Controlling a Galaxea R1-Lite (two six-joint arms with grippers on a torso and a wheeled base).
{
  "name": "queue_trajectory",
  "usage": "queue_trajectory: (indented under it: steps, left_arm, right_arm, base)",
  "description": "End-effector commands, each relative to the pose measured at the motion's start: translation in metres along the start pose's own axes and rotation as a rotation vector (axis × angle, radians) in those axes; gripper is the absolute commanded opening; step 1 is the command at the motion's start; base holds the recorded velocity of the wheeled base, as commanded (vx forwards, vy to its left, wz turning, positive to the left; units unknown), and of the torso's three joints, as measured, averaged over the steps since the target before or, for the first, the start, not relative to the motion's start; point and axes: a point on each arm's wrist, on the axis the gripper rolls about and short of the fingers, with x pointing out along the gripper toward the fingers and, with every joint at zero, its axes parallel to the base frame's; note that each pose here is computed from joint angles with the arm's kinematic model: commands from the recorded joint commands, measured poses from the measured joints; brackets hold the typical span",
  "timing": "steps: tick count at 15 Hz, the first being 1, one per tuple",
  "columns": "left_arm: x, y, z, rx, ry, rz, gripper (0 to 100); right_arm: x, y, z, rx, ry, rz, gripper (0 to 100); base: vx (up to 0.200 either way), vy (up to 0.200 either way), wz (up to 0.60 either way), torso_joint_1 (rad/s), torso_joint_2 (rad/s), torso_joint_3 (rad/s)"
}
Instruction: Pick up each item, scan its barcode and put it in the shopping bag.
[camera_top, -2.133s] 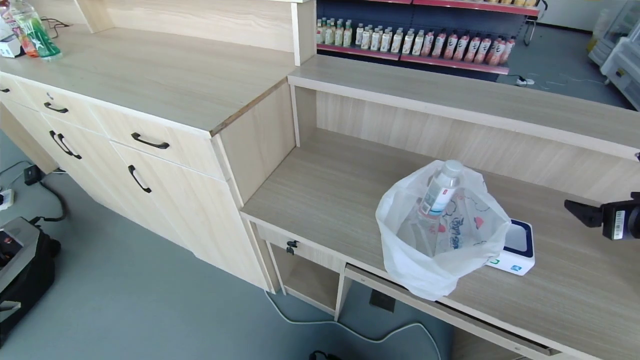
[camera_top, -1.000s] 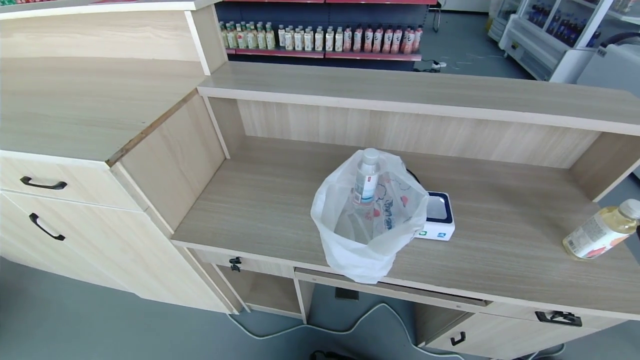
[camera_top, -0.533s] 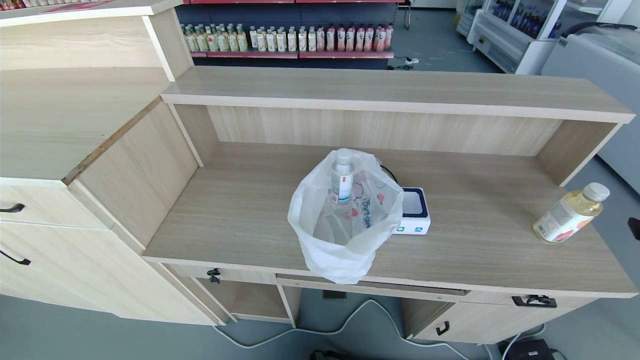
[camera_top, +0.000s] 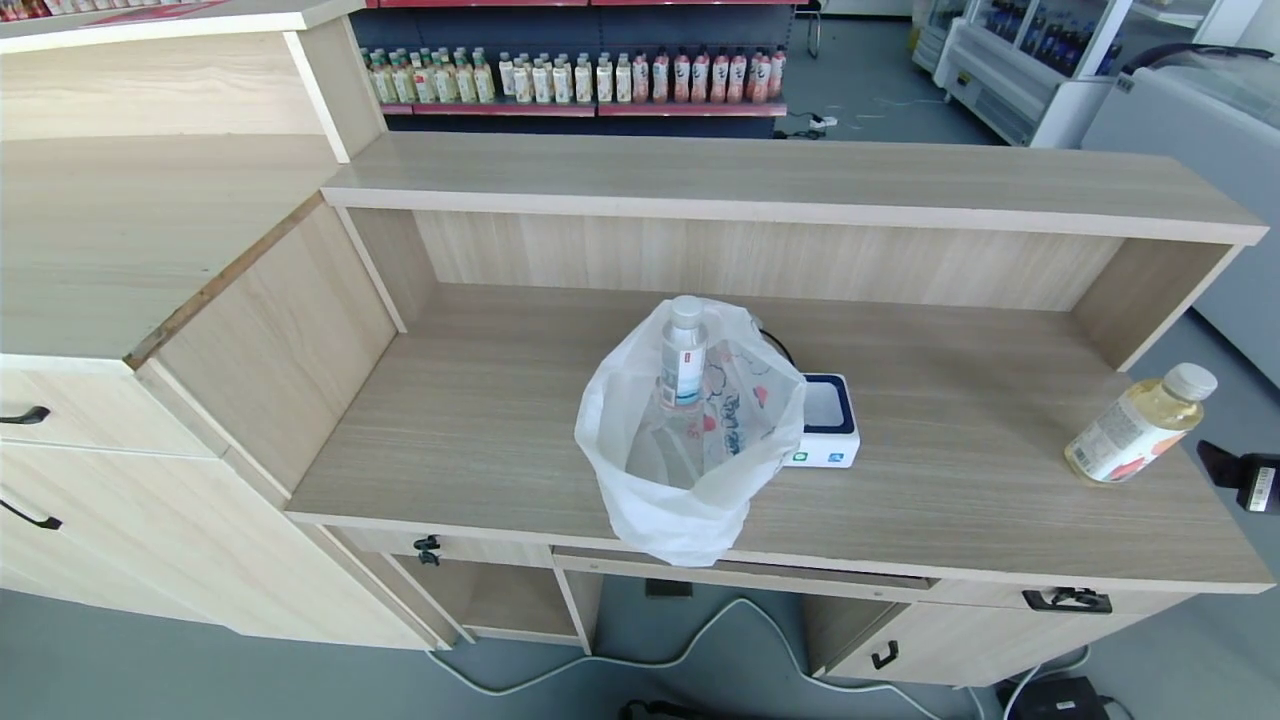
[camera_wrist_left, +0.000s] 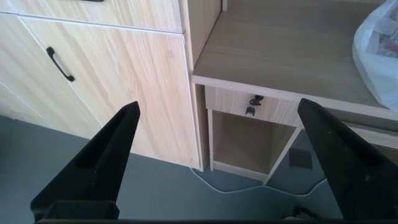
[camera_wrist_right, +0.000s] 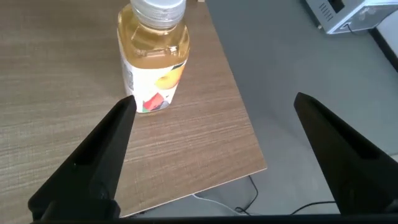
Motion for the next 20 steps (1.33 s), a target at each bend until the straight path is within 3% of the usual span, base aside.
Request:
queue_trajectory:
  steps: [1, 9, 16, 20]
  left_arm:
    - [0.000, 0.000, 0.000, -0.001, -0.001, 0.000, 100]
    - [0.000, 0.000, 0.000, 0.000, -0.001, 0.000, 100]
    - [0.000, 0.000, 0.000, 0.000, -0.001, -0.001, 100]
    - [0.000, 0.000, 0.000, 0.000, -0.001, 0.000, 100]
  right_arm:
    - [0.012, 0.002, -0.016, -0.019, 0.038, 0.009, 100]
    - [0.037, -0.007, -0.020, 0.036, 0.013, -0.012, 100]
    - [0.081, 0.019, -0.009, 0.018, -0.086, 0.132, 100]
    - [0.086, 0.034, -0.018, 0.009, -0.059, 0.169, 100]
  base:
    - [0.000, 0.000, 0.00, 0.000, 0.00, 0.000]
    - [0.000, 0.000, 0.00, 0.000, 0.00, 0.000]
    - [0.000, 0.000, 0.00, 0.000, 0.00, 0.000]
    - [0.000, 0.000, 0.00, 0.000, 0.00, 0.000]
